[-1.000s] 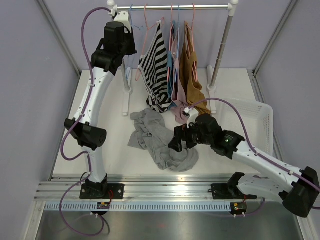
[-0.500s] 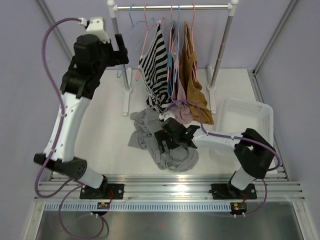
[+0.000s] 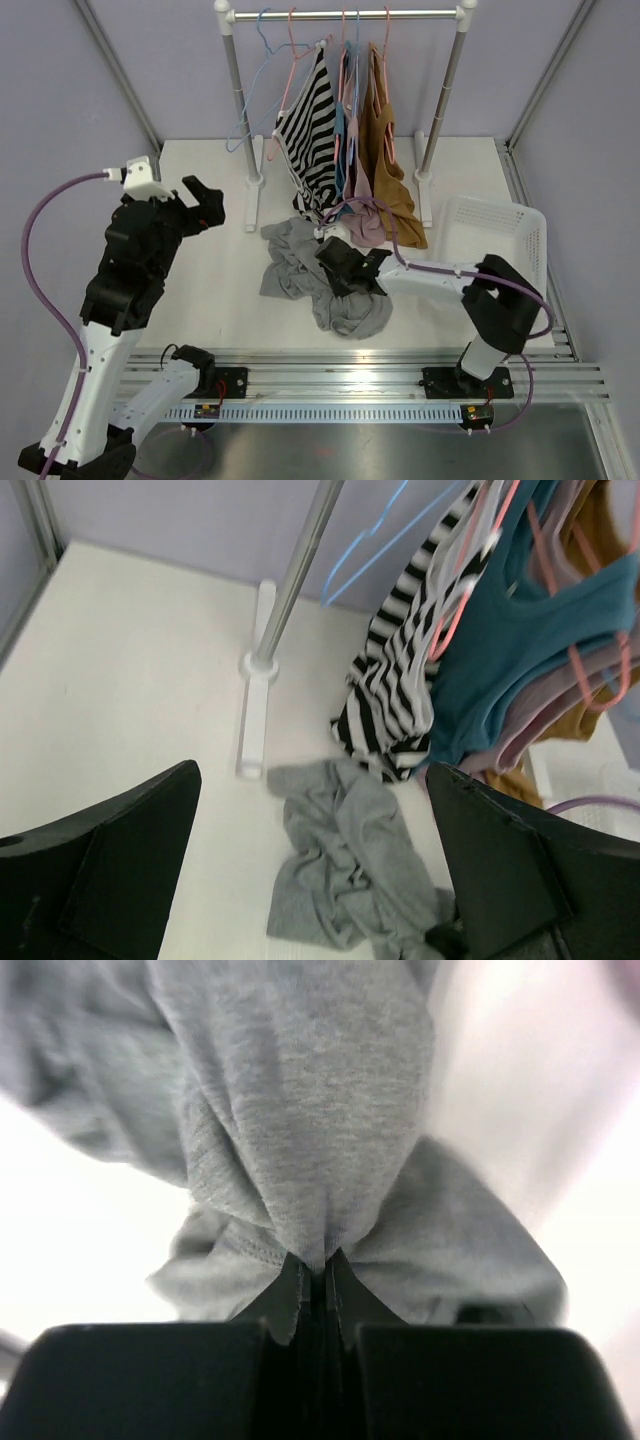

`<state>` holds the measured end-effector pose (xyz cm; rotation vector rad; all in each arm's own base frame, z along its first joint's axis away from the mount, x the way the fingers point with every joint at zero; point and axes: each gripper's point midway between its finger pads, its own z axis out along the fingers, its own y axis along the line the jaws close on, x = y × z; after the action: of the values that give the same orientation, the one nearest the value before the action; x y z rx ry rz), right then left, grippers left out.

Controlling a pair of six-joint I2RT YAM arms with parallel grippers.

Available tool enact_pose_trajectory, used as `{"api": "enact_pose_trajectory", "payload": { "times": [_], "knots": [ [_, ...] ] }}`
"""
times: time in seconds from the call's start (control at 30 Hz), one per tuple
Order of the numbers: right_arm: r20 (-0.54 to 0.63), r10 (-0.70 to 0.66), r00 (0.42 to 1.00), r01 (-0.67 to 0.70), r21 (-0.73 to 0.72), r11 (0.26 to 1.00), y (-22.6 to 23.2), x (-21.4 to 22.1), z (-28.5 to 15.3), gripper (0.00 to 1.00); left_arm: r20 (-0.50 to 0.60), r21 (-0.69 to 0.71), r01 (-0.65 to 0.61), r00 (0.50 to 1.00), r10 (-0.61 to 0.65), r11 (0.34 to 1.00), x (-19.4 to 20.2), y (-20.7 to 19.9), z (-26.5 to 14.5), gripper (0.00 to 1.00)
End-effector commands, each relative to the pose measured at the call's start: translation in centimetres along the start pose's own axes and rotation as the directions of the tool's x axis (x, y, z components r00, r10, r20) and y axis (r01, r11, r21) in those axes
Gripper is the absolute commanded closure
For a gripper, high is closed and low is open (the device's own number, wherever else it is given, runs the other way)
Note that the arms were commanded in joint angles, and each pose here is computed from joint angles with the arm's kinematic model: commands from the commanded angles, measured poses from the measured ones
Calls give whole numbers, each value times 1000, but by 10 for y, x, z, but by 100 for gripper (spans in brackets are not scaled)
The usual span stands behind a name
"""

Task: Remove the tank top from the hanger

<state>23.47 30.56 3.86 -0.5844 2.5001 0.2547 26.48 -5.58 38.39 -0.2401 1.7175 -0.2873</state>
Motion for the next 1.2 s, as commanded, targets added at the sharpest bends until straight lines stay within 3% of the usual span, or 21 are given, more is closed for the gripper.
{"api": "enact_pose_trajectory", "payload": {
  "times": [0.0, 0.23, 0.43, 0.63, 0.8, 0.93, 1.0, 1.03, 1.1, 1.13, 1.17],
  "knots": [
    [194, 47, 980, -45, -14, 999, -4, -51, -73, 100, -31, -9, 57, 998, -57, 998, 27, 10, -9, 1],
    [535, 145, 833, -205, 54, 977, -67, -120, -240, 100, -97, 19, -34, 995, 36, 999, 57, 20, -22, 1],
    [654, 106, 749, -343, 246, 907, -142, -122, -345, 100, -98, 143, -15, 995, 29, 990, 40, -6, -36, 1],
    [717, 69, 694, -506, 417, 755, -203, -110, -400, 100, -25, 253, -31, 999, 39, 967, -15, -37, -56, 1],
    [666, 92, 740, -543, 512, 665, -233, -97, -385, 100, 11, 306, -75, 997, 75, 949, -49, -56, -59, 1],
    [568, 159, 808, -515, 549, 658, -249, -85, -326, 100, -12, 305, -103, 994, 112, 947, -58, -63, -46, 1],
    [506, 219, 834, -522, 599, 607, -277, -68, -299, 100, -2, 306, -112, 993, 118, 946, -68, -68, -41, 1],
    [501, 249, 829, -534, 572, 623, -282, -70, -286, 100, -31, 303, -113, 991, 128, 946, -65, -71, -31, 1],
    [452, 309, 836, -544, 618, 568, -306, -53, -261, 100, -47, 316, -119, 989, 140, 941, -65, -77, -25, 1],
    [458, 318, 830, -554, 613, 563, -310, -54, -254, 90, -39, 327, -121, 989, 141, 937, -69, -82, -24, 1],
    [453, 327, 829, -557, 623, 549, -314, -52, -250, 72, -54, 328, -124, 987, 149, 937, -66, -85, -16, 1]
  ]
}}
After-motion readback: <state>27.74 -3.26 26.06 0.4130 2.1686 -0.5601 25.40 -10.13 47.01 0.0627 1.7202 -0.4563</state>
